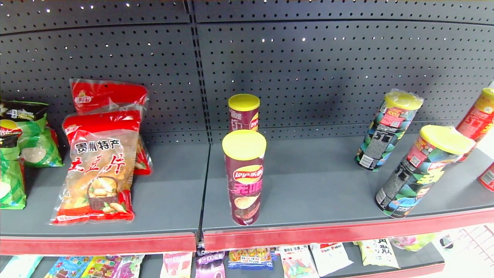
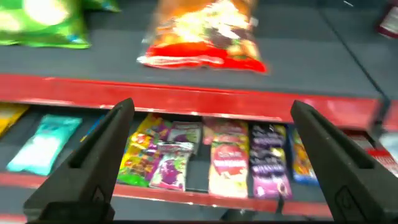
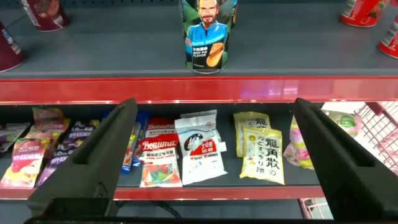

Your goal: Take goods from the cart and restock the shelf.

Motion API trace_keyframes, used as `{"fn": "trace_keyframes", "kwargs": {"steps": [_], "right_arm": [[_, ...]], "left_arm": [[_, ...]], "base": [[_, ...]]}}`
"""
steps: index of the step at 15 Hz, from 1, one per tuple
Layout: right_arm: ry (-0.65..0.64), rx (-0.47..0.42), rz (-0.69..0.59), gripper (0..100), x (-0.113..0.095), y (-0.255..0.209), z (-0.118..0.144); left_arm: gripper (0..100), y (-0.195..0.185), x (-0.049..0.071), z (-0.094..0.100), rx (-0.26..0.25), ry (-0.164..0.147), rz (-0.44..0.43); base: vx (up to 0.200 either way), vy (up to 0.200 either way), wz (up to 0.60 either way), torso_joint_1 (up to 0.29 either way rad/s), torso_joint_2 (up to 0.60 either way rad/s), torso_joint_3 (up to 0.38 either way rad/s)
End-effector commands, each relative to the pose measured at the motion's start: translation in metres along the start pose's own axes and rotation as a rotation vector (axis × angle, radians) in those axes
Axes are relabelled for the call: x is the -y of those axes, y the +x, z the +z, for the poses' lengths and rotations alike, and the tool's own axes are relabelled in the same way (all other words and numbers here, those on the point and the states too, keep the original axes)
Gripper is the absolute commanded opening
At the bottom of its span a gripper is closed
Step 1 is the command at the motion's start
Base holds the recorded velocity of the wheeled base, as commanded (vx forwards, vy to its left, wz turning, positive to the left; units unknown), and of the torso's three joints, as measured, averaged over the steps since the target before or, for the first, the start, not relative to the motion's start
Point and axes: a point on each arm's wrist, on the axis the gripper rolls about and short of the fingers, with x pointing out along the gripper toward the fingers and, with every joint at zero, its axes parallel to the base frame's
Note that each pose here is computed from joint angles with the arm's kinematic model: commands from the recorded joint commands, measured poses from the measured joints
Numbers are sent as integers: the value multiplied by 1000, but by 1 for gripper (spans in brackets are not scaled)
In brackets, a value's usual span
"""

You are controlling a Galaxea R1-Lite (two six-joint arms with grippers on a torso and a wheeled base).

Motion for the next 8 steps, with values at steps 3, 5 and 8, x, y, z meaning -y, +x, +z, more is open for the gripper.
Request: {"fn": "trace_keyframes", "kwargs": {"steps": [3, 5, 8], "right_arm": [[3, -1, -70, 100, 2, 0, 0], [-3, -2, -66, 100, 2, 0, 0], [-2, 0, -13, 100, 0, 0, 0]], "left_arm": [[100, 0, 0, 0, -7, 13, -29], [100, 0, -1, 0, -3, 22, -108], [100, -3, -3, -1, 41, 25, -167]], "base": [[0, 0, 0, 0, 0, 0], [0, 0, 0, 0, 0, 0], [0, 0, 0, 0, 0, 0]]}}
